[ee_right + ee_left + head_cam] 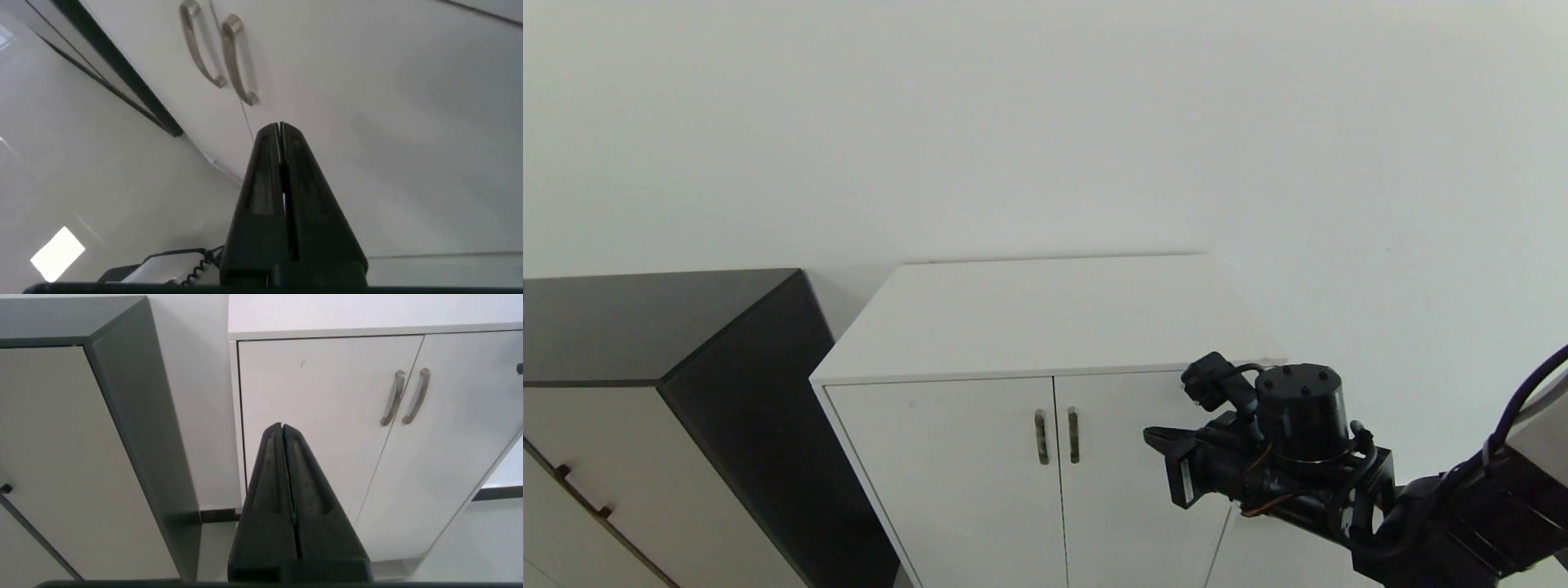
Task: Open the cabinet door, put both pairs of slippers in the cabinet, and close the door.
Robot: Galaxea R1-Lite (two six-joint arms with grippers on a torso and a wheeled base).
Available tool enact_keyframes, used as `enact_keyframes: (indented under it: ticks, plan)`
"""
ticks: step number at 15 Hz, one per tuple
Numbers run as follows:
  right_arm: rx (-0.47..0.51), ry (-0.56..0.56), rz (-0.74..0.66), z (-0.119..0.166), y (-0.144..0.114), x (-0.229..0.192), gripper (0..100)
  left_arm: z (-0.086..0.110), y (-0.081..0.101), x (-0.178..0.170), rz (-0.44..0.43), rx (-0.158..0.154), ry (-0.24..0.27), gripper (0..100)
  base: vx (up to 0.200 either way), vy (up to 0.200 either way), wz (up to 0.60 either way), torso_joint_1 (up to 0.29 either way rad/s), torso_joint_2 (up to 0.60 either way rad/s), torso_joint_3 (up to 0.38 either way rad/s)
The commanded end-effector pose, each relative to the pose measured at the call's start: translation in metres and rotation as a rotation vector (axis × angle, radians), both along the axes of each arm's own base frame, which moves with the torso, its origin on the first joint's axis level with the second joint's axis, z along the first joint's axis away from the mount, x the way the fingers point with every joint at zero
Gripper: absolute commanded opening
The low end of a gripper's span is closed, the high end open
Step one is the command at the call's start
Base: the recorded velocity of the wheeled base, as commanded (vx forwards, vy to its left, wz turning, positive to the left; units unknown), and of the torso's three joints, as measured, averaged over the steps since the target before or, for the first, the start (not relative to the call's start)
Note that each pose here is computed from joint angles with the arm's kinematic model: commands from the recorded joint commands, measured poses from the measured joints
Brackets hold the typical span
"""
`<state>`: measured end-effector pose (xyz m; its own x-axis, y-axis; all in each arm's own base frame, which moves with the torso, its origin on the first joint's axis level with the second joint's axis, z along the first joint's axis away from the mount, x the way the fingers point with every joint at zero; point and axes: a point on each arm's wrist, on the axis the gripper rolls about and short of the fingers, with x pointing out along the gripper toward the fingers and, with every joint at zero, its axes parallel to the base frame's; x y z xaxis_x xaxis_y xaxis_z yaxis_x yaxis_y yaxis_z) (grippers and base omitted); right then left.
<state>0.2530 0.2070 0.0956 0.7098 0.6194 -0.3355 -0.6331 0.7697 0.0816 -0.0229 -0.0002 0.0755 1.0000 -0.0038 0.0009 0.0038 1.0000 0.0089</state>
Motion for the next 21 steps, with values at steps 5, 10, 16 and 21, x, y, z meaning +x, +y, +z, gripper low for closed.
enact_keyframes:
  ticks: [5, 10, 16, 21]
  plan:
    - [0.002, -0.003, -0.030, -0.008, 0.006, 0.023, 0, 0.000, 0.000, 0.000, -0.001, 0.000, 0.001, 0, 0.000, 0.000, 0.00, 0.000, 0.00, 0.000]
    - [0.003, -0.006, -0.062, -0.013, 0.003, 0.039, 0, 0.000, 0.000, 0.000, 0.001, 0.000, 0.001, 0, 0.000, 0.000, 0.00, 0.000, 0.00, 0.000]
    - [0.005, -0.010, -0.066, -0.013, 0.003, 0.041, 0, 0.000, 0.000, 0.000, -0.001, 0.000, 0.001, 0, 0.000, 0.000, 0.00, 0.000, 0.00, 0.000]
    - [0.019, -0.032, -0.069, -0.004, 0.004, 0.041, 0, 0.000, 0.000, 0.000, 0.001, -0.001, 0.001, 0, 0.000, 0.000, 0.00, 0.000, 0.00, 0.000]
